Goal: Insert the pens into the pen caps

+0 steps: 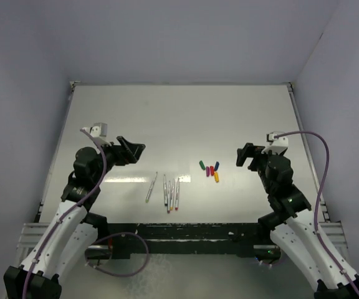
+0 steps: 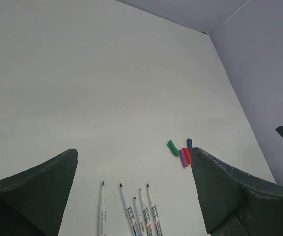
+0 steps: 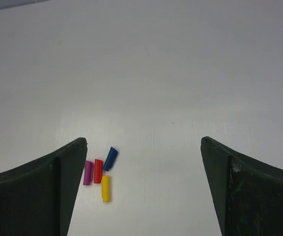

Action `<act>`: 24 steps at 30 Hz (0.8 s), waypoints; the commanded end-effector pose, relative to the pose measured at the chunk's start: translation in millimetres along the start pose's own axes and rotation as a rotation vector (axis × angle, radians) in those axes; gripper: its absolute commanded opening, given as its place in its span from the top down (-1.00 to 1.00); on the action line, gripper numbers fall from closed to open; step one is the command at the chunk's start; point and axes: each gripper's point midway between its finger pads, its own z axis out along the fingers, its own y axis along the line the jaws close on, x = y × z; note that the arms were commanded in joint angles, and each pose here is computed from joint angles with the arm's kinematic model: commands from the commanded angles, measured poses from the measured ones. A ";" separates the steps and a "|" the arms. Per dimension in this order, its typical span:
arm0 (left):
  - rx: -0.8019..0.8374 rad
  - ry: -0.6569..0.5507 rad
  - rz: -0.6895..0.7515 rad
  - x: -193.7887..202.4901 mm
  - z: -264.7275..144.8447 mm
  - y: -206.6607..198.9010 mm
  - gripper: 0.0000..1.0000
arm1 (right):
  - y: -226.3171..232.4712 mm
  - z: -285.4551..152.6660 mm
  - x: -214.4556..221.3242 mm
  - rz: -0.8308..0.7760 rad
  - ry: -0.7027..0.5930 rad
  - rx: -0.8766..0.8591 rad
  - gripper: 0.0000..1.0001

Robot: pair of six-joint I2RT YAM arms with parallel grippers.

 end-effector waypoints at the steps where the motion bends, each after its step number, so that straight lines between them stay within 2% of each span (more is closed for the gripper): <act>1: 0.025 -0.052 0.024 -9.7 -1.2 -5.3 -0.98 | -0.1 0.2 -7.4 0.012 -0.018 0.010 -0.99; 10: -0.004 -0.062 0.019 -8.7 -3.5 0.8 -0.98 | 2.8 0.7 -8.5 0.021 -0.025 -0.005 -0.99; 16: -0.019 -0.064 -0.049 -8.3 -2.3 1.8 -0.98 | 0.8 -1.3 -9.0 0.032 -0.034 0.003 -0.99; 24: 0.100 0.125 -0.010 14.4 20.0 -16.2 -0.98 | 4.4 -2.5 -8.1 0.037 -0.029 -0.019 -1.00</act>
